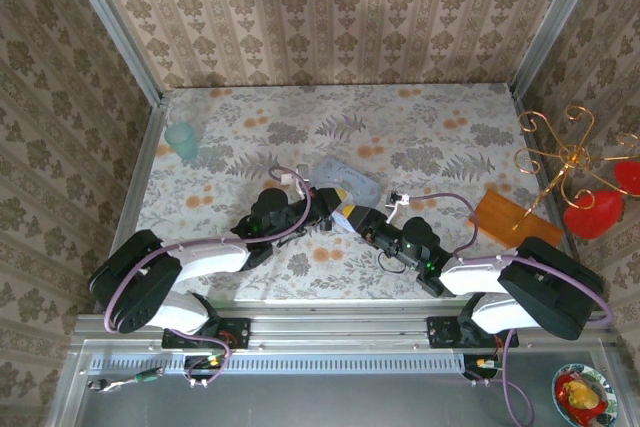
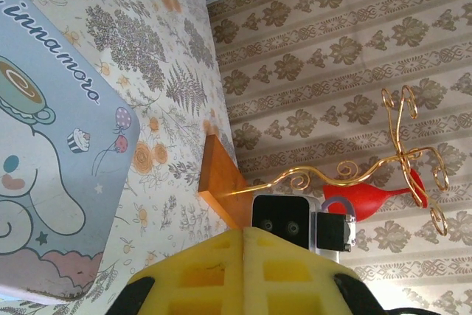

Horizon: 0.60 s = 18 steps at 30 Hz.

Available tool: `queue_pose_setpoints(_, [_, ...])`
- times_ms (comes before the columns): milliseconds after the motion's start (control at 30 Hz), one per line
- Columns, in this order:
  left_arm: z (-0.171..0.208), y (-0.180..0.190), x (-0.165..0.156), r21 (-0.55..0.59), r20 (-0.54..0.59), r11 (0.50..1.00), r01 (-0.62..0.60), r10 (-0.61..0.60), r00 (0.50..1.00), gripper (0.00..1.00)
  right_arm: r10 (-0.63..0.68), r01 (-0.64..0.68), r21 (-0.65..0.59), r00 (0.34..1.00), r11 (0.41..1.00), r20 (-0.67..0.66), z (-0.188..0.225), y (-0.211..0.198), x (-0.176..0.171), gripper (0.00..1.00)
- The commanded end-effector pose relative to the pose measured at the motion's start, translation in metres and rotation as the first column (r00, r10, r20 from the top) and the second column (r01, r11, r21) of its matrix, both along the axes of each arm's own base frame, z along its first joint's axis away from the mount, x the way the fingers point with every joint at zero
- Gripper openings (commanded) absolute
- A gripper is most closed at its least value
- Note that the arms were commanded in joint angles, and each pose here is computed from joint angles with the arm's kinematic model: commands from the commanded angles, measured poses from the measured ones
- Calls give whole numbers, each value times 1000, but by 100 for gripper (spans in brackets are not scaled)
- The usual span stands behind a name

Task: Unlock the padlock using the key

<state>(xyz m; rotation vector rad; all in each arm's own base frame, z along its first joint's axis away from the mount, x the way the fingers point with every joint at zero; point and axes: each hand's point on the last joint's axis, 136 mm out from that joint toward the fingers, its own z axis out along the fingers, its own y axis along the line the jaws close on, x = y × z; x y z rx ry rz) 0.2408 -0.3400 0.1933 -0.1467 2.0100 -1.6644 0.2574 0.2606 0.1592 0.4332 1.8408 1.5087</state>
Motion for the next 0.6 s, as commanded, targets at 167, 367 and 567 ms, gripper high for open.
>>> queue_pose_setpoints(167, [7, 0, 3, -31, 13, 999, -14, 14, 1000, 0, -3, 1, 35, 999, 999, 45, 14, 3, 1, 26])
queue_pose_setpoints(367, [4, 2, 5, -25, 10, 999, -25, 26, 1000, 0, -2, 0, 32, 999, 999, 43, 13, 4, 1, 17])
queue_pose_setpoints(567, [-1, 4, 6, -13, 4, 999, -31, 31, 1000, 0, 4, -5, 28, 999, 1000, 42, 12, 5, 0, 7])
